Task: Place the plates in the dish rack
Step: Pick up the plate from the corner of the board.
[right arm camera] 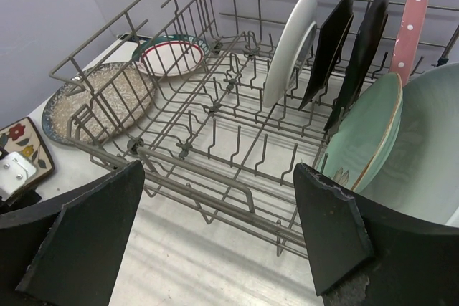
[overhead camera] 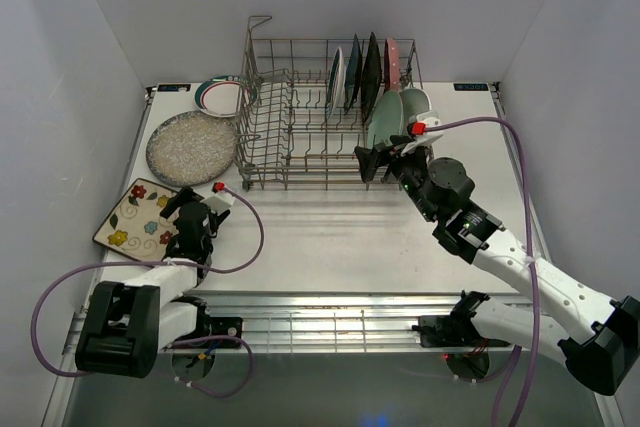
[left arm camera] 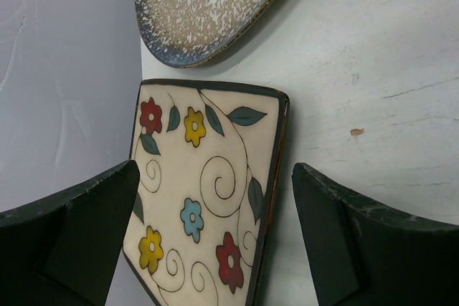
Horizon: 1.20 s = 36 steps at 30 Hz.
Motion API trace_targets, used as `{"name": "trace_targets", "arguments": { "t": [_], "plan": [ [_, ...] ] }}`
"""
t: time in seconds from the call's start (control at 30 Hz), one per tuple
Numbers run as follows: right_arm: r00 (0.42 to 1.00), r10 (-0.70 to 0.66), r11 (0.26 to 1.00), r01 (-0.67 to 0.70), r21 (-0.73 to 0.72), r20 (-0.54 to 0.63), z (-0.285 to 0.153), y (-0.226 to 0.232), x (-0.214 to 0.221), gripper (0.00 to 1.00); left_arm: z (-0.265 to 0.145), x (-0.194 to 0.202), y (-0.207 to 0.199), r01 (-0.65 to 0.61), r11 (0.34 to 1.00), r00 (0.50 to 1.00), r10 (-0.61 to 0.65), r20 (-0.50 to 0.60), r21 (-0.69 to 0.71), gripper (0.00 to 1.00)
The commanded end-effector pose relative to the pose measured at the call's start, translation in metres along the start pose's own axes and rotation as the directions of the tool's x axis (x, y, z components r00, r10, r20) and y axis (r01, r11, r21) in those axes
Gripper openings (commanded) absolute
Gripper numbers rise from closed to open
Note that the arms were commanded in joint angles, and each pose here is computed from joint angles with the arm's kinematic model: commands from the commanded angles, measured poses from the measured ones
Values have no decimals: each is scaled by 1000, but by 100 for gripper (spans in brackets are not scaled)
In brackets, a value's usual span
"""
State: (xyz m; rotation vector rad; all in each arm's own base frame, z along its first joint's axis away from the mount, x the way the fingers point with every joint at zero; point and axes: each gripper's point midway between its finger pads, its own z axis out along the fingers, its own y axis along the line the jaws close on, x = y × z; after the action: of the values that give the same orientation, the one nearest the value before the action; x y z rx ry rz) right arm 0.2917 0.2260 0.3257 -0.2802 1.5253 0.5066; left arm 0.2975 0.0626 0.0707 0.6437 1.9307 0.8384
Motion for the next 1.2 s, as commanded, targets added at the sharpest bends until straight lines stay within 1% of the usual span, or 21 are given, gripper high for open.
{"name": "trace_targets", "arguments": {
  "t": [0.0,0.2,0.33,0.53,0.8,0.9,0.93,0.97,1.17],
  "plan": [
    [999,24,999,-25,23,43,-4,-4,-11,90,4,-3,10,14,999,1000,-13,18,-49,98],
    [998,34,999,-36,32,52,-7,-6,-13,90,11,13,2,-9,1000,998,8,-54,-30,98],
    [998,34,998,-37,43,51,-7,-8,-13,90,11,16,-6,-2,1000,999,2,-48,-6,98],
    [998,37,999,-39,34,48,-5,-6,-12,90,14,21,-3,-26,999,998,24,-66,-29,98],
    [998,41,999,-42,24,45,-3,-4,-12,90,24,41,-2,-41,999,991,36,-131,-30,98],
    [998,42,999,-43,19,43,-3,-3,-11,90,25,44,-2,-47,998,990,43,-138,-30,98],
    [998,43,999,-44,17,46,-3,-3,-12,90,26,43,-1,-46,998,990,41,-133,-37,98],
    [998,44,999,-45,15,43,-2,-2,-11,90,26,53,5,-38,998,987,29,-160,-54,98],
    [998,45,999,-45,1,39,0,1,-10,90,29,61,10,-62,995,982,46,-181,-84,98]
  ]
}}
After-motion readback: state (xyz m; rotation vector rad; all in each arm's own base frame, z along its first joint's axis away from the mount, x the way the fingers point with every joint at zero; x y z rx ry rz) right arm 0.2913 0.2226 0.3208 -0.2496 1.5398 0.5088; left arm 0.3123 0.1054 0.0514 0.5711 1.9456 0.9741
